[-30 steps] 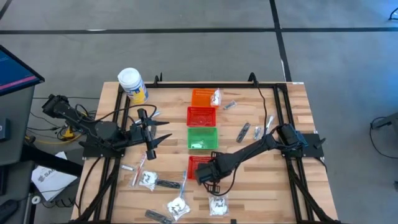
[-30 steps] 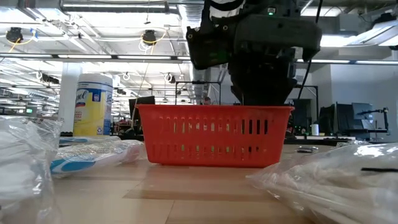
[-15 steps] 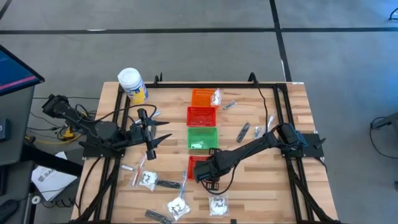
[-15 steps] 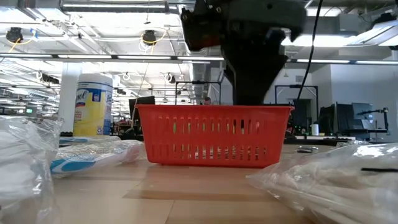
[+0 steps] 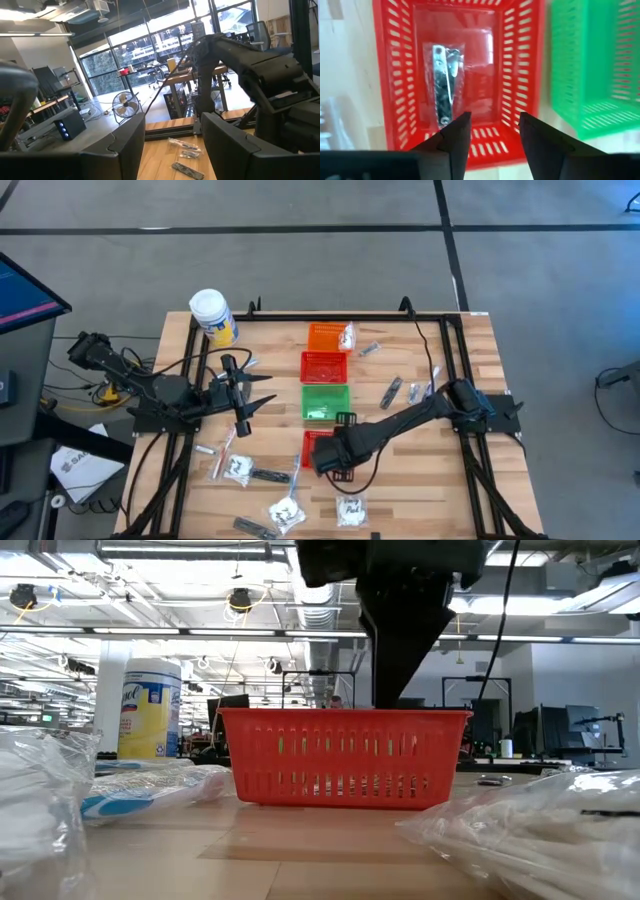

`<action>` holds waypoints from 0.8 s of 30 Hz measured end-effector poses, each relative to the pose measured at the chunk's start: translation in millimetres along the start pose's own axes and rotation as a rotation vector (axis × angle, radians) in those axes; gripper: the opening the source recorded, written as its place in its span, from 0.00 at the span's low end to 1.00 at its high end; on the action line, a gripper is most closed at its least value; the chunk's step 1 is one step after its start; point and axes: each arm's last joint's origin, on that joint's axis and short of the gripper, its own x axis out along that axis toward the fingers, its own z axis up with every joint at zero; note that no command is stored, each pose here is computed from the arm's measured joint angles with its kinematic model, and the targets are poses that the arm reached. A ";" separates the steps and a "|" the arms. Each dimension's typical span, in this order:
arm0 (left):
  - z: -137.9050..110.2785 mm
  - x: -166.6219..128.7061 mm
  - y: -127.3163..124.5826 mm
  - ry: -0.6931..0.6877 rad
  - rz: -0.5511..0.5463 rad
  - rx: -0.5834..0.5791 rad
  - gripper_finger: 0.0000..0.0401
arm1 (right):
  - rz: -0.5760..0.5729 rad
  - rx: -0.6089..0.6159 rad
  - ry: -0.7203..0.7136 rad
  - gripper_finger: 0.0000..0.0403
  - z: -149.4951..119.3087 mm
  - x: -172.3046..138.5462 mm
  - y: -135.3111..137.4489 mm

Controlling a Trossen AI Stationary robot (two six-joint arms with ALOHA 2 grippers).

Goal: Pick & Place Travel size toiletries
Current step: Put the blue toothbrush into the top red basket

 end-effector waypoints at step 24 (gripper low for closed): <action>0.1 0.0 -0.1 -0.001 -0.003 0.000 0.46 | -0.472 -0.182 -0.006 0.35 -21.7 -53.5 -1.3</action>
